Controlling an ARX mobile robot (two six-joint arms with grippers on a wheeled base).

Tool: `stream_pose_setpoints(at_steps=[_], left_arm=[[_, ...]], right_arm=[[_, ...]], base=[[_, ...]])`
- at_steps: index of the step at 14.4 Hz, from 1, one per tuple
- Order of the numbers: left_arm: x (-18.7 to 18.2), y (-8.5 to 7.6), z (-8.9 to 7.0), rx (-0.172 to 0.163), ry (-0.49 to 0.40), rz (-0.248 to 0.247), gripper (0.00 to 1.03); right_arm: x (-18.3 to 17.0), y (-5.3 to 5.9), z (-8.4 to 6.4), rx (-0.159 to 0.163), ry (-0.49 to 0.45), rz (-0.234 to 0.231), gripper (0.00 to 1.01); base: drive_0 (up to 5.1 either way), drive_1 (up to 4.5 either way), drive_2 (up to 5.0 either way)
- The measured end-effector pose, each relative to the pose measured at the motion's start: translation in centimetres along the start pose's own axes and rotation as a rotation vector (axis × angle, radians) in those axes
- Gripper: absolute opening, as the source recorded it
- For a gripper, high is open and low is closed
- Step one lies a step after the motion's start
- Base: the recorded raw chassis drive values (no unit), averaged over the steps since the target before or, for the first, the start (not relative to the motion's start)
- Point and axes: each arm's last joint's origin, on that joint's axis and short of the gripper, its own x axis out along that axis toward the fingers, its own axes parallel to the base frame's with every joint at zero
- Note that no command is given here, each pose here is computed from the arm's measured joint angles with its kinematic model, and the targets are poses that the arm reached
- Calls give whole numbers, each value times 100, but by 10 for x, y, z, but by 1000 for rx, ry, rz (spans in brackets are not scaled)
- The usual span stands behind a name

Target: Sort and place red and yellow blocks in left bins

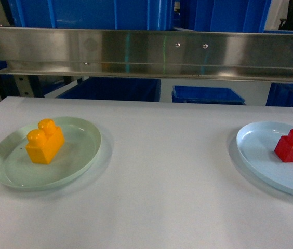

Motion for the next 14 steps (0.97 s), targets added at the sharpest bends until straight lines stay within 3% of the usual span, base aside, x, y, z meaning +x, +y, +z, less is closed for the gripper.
stream_pose_setpoints(at_steps=[13, 14], left_arm=[[0, 0, -1, -5, 19, -4, 98], [3, -2, 5, -16, 56, -37, 98]], right_arm=[[0, 0, 0, 0, 3, 0, 98], [5, 0, 4, 25, 31, 29, 98]], base=[[0, 0, 0], [0, 0, 0]])
